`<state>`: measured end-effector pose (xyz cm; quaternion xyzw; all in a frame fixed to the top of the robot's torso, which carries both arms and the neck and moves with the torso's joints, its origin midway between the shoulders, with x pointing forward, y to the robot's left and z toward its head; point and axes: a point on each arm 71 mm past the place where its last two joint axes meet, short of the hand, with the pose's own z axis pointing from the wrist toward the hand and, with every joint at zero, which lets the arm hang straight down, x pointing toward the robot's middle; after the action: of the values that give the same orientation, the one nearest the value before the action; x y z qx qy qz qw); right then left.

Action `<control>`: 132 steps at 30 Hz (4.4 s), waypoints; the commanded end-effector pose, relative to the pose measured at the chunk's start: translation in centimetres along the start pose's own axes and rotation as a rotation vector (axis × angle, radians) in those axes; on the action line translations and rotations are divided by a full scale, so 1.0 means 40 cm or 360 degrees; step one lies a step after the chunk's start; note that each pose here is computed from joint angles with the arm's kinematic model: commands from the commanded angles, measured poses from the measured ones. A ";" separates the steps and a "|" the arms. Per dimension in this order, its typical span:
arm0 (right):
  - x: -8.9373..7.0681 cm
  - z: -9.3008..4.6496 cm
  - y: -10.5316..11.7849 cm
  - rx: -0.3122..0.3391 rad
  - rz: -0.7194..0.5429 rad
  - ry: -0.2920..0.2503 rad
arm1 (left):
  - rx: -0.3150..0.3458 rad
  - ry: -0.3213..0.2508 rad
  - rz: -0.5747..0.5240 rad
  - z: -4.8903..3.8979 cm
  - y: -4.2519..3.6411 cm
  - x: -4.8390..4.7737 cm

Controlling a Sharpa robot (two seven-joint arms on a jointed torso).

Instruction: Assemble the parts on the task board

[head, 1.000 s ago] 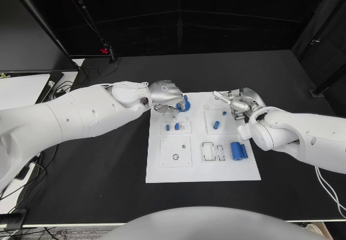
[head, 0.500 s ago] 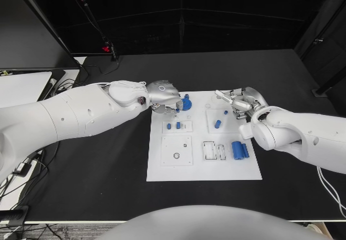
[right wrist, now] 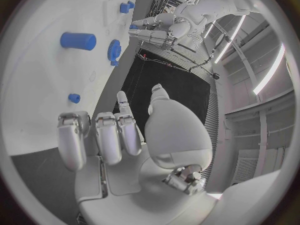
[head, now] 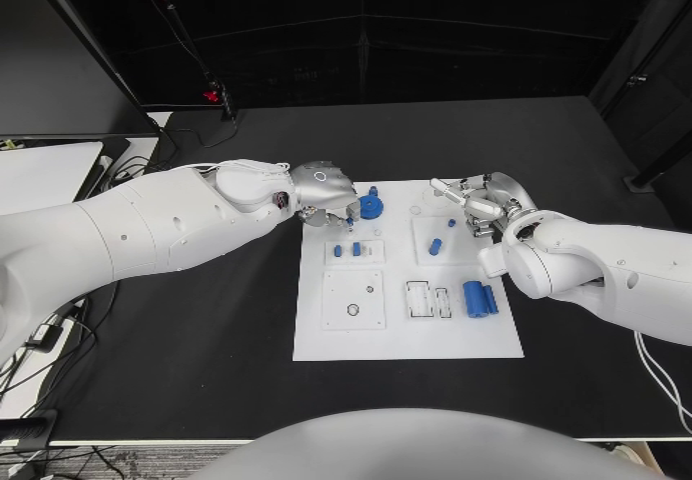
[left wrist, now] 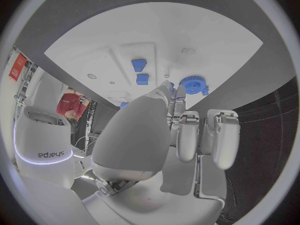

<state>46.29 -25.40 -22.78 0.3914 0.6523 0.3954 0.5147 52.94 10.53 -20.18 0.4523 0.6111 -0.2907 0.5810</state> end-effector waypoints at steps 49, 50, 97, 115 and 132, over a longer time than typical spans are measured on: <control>0.003 0.000 0.003 -0.0009 0.0002 0.0016 | 0.0010 0.0146 -0.0056 0.014 -0.002 0.032; 0.003 0.000 0.003 -0.0009 0.0002 0.0016 | 0.0010 0.0148 -0.0057 0.014 -0.002 0.032; 0.005 0.001 0.003 -0.0003 0.0000 0.0024 | 0.0003 0.0191 -0.0071 0.030 -0.005 0.038; 0.009 0.002 0.004 -0.0002 0.0002 0.0036 | -0.0104 -0.0072 0.0048 0.012 0.024 0.015; -0.035 -0.036 0.019 -0.0093 -0.0012 -0.0007 | -0.0297 -0.0248 -0.0065 -0.174 0.076 0.010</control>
<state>45.23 -26.71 -22.03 0.3894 0.6489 0.3990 0.5178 52.64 17.99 -19.59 0.3968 0.6024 -0.2618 0.6412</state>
